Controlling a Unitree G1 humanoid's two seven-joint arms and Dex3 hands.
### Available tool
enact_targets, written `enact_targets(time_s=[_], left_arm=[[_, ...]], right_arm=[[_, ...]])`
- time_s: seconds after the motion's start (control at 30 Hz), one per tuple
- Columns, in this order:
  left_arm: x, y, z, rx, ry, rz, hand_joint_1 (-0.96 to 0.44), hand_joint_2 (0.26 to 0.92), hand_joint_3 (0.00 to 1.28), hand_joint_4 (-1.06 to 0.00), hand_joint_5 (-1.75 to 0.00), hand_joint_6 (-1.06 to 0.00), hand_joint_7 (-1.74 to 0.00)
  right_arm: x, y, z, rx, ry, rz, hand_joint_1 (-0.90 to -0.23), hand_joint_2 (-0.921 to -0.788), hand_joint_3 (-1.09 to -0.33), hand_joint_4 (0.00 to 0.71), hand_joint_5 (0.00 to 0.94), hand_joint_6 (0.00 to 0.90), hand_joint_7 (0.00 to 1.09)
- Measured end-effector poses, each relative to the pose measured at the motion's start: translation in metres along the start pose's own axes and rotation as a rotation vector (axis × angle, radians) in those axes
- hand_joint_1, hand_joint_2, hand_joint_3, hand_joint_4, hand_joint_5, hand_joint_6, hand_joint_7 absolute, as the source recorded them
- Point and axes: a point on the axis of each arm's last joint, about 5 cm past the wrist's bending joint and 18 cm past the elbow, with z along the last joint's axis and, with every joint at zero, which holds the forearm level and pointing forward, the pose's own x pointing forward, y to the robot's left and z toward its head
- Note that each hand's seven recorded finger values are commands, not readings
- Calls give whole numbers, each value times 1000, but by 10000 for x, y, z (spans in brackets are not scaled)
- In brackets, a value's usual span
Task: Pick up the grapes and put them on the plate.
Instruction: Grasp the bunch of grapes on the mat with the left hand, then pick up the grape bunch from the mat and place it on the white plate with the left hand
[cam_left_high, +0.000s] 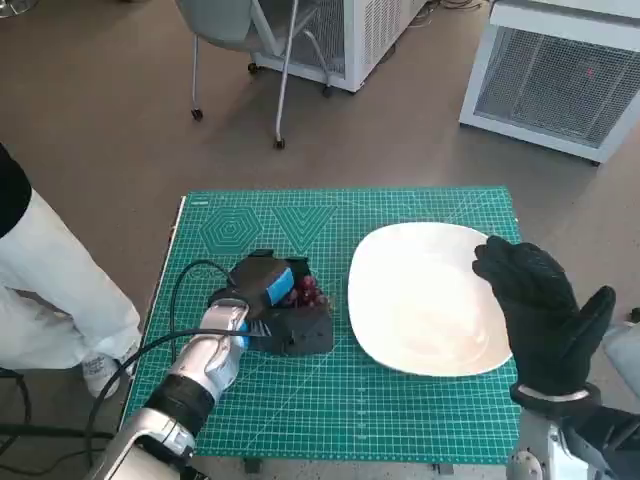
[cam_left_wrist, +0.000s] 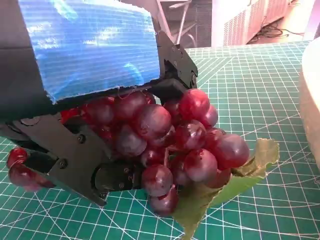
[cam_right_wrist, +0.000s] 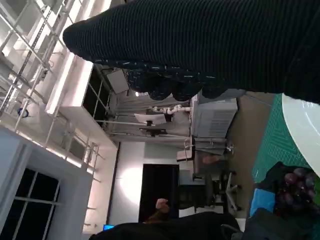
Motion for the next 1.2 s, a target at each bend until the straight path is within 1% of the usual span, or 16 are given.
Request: enact_targets(time_s=[0.07, 0.13, 0.27, 0.4, 0.6, 0.73, 0.83, 0.93, 1.2], left_arm=[[-11, 15, 8, -2, -1, 5, 6, 692, 625, -401, -1714, -638, -1084], [-29, 42, 21, -5, -5, 14, 6, 702, 590, -428, -1683, -650, -1056], [-82, 137, 56, -10, -17, 44, 5, 770, 414, -516, -1566, -692, -960], [-146, 275, 110, -13, -36, 90, 4, 835, 246, -587, -1465, -731, -891], [-279, 504, 180, -29, -78, 186, 4, 890, 113, -652, -1372, -736, -883], [-368, 628, 218, -31, -106, 250, 4, 905, 76, -676, -1337, -730, -894], [-420, 700, 237, -37, -123, 291, 3, 915, 47, -713, -1265, -704, -954], [-458, 758, 256, -43, -138, 325, 2, 918, 36, -730, -1230, -690, -984], [-487, 794, 262, -45, -146, 348, 2, 916, 25, -756, -1200, -696, -980]], right_arm=[[0, -1, 1, 0, 0, 0, -381, -921, -530, 461, 453, 247, 863], [1, -2, 1, 0, -1, 0, -381, -921, -530, 462, 452, 247, 863], [4, -4, 2, -1, -2, 1, -381, -921, -530, 462, 452, 247, 863], [6, -6, 2, -1, -2, 0, -381, -921, -530, 462, 451, 248, 863], [2, -13, -7, 0, 2, -2, -382, -921, -529, 463, 450, 249, 861], [0, -15, -12, 1, 5, -3, -382, -921, -528, 464, 449, 250, 860], [-1, -16, -15, 1, 5, -2, -383, -921, -529, 464, 448, 250, 860], [-2, -16, -17, 1, 5, -1, -384, -921, -529, 464, 448, 249, 860], [-2, -16, -19, 1, 6, 1, -384, -921, -529, 464, 447, 249, 860]])
